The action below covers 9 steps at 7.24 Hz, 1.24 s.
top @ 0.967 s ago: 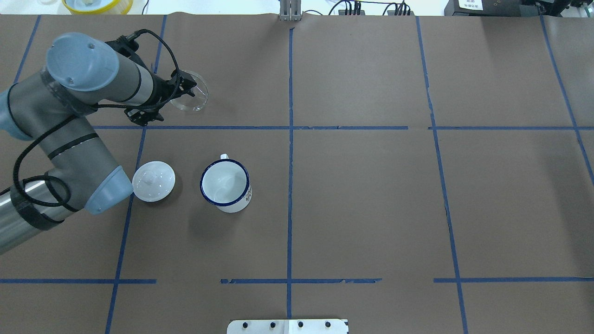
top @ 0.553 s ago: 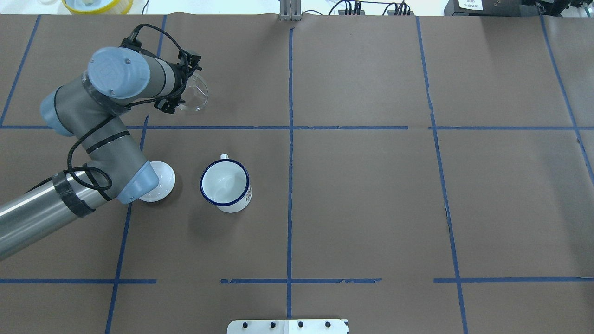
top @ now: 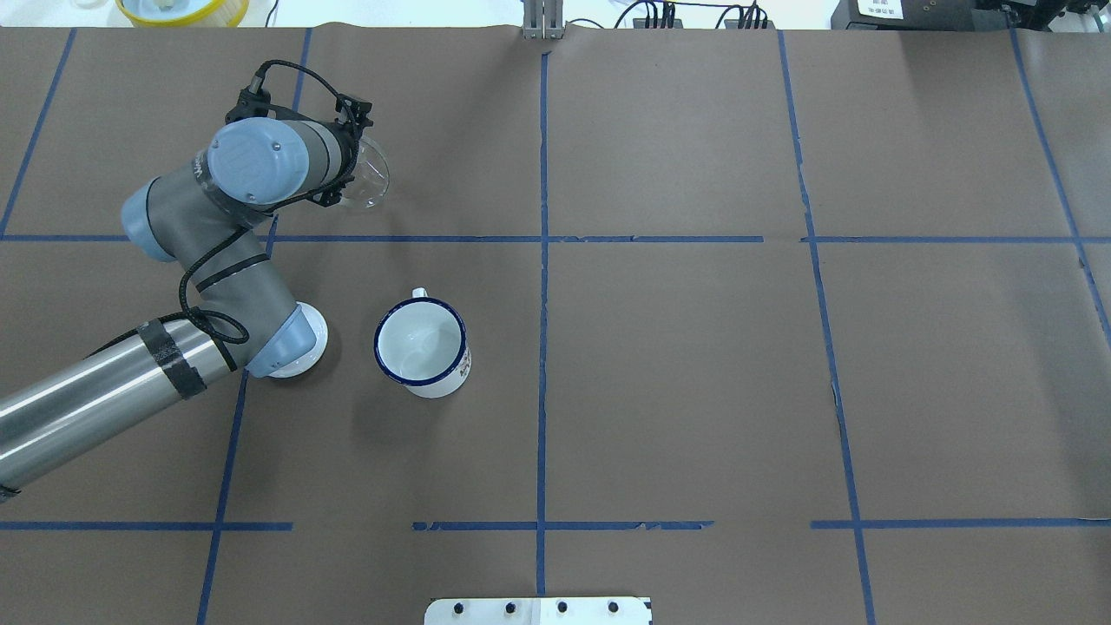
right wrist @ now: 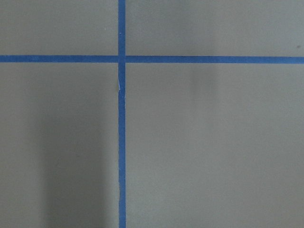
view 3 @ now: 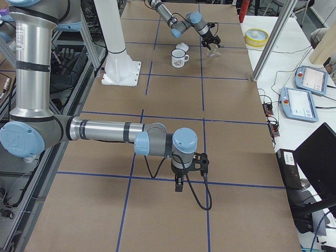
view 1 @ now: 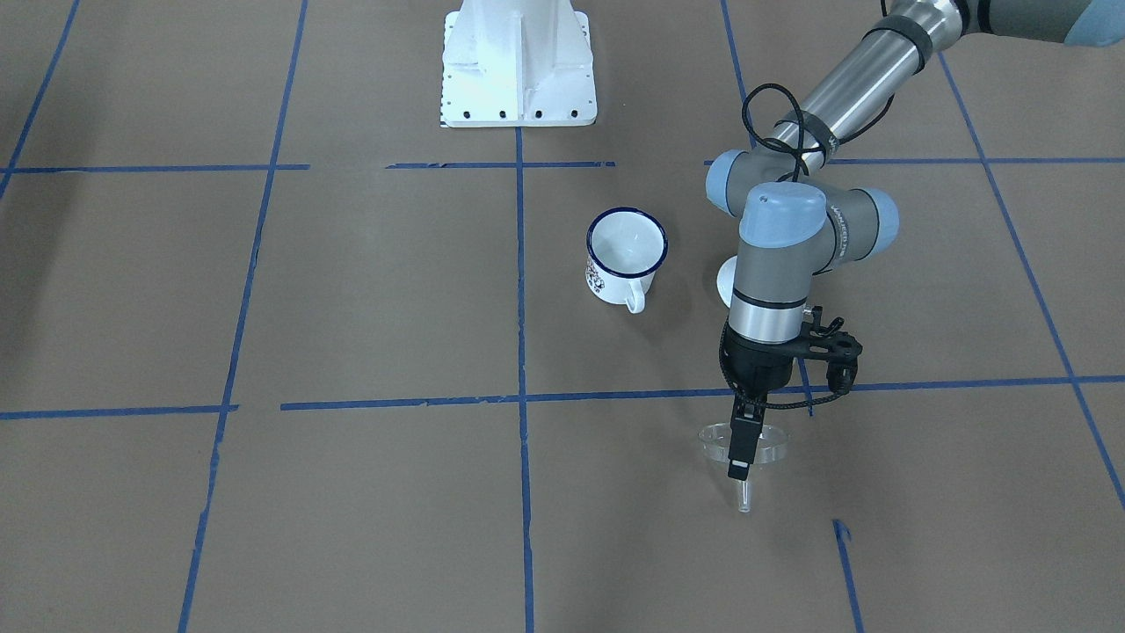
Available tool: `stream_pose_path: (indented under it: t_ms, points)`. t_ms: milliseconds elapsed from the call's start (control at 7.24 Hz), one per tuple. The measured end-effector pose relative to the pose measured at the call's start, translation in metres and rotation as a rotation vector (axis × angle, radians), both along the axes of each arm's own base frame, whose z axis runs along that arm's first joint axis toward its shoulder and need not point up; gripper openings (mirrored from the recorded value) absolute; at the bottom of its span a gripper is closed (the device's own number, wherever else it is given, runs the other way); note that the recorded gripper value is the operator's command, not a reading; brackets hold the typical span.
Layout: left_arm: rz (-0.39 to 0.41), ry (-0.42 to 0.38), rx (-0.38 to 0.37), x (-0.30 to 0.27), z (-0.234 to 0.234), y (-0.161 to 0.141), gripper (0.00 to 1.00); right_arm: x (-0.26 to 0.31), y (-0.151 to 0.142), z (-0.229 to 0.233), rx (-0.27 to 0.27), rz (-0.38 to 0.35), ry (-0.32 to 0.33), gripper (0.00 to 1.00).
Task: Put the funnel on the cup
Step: 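Move the left gripper to the clear glass funnel and grasp it, then lift the funnel with the left gripper and carry it over the mug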
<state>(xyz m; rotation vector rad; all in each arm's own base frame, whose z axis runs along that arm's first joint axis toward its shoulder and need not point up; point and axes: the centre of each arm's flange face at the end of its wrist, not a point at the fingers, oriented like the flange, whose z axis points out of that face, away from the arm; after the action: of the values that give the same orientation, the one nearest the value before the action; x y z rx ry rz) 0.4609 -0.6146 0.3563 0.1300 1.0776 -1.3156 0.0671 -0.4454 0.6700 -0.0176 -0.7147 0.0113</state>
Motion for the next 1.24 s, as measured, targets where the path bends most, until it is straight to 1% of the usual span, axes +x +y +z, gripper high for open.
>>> stream_pose_path:
  t_ms: [276, 415, 553, 691, 829, 967, 1106, 1244]
  points:
    - [0.004, 0.008, 0.015, -0.003, -0.003, -0.002, 0.00, 0.000, 0.000, 0.000, 0.000, 0.000, 0.000, 1.00]
    - [0.011, 0.036, 0.026, -0.018, -0.018, -0.006, 0.00, 0.000, 0.000, 0.000, 0.000, 0.000, 0.000, 1.00]
    - [0.040, 0.076, 0.037, -0.042, -0.037, -0.010, 0.00, 0.000, 0.000, 0.000, 0.000, 0.000, 0.000, 1.00]
    - [0.077, 0.101, 0.055, -0.069, -0.056, -0.011, 0.00, 0.000, 0.000, 0.000, 0.000, 0.000, 0.000, 1.00]
    - [0.118, 0.089, 0.081, -0.092, -0.074, -0.006, 0.00, 0.000, 0.000, 0.000, 0.000, 0.000, 0.000, 1.00]
    - [0.197, 0.048, 0.109, -0.112, -0.096, 0.007, 0.00, 0.000, 0.000, 0.000, 0.000, 0.000, 0.000, 1.00]
    - [0.295, -0.012, 0.130, -0.131, -0.121, 0.027, 0.00, 0.000, 0.000, 0.000, 0.000, 0.000, 0.000, 1.00]
    - [0.388, -0.090, 0.146, -0.147, -0.144, 0.050, 0.00, 0.000, 0.000, 0.000, 0.000, 0.000, 0.000, 1.00]
